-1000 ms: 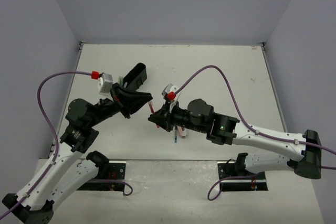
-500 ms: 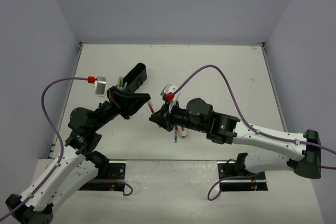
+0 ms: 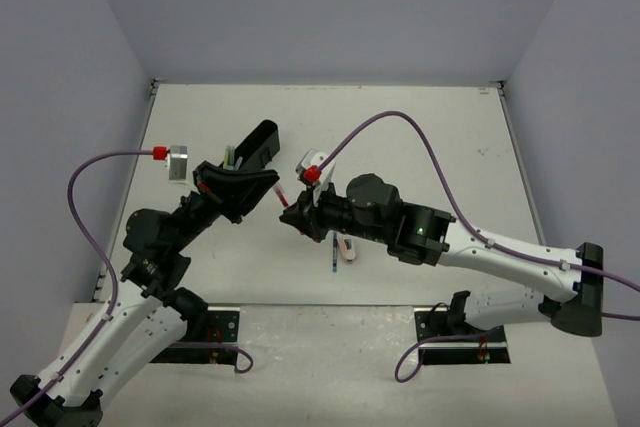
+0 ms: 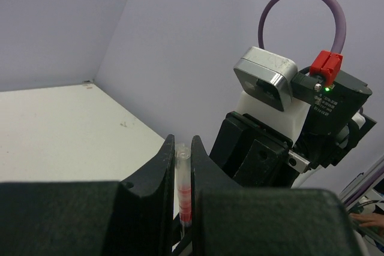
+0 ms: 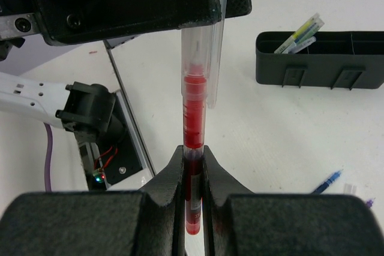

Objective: Sort the stationery into containers
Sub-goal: Close the pen cap on the pen.

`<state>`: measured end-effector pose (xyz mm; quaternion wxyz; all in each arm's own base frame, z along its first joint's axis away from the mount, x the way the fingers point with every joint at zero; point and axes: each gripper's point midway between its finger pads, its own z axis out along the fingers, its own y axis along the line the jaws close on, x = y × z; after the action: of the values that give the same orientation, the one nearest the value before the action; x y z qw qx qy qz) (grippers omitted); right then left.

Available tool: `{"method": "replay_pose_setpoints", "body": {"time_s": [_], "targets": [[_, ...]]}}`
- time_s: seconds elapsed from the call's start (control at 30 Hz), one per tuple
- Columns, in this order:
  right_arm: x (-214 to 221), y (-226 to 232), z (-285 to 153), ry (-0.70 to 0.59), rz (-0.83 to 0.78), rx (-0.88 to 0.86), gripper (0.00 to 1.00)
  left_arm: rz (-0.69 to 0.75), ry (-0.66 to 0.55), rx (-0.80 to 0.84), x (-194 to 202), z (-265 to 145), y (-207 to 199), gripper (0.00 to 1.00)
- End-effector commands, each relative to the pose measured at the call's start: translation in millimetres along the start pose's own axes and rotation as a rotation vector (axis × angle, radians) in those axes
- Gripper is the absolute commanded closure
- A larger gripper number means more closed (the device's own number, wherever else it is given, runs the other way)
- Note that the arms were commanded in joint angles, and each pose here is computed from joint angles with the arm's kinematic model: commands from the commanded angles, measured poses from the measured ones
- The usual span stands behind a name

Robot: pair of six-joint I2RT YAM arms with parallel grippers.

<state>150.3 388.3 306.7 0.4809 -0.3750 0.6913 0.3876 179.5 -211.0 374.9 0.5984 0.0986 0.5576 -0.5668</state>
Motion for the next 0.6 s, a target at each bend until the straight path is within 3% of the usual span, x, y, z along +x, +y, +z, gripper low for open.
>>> {"method": "replay_pose_setpoints", "body": {"time_s": [0.0,0.23,0.57], "targets": [[-189,34,-53,-0.590,-0.028,-0.115,1.00,-0.142,0.401,-0.119,111,-35,44,1.00],[-159,31,-44,-0.561,-0.009,-0.126,1.00,-0.115,0.383,-0.188,107,-37,55,1.00],[-117,32,-33,-0.497,0.000,-0.168,1.00,-0.058,0.326,-0.111,86,-30,36,1.00]]}}
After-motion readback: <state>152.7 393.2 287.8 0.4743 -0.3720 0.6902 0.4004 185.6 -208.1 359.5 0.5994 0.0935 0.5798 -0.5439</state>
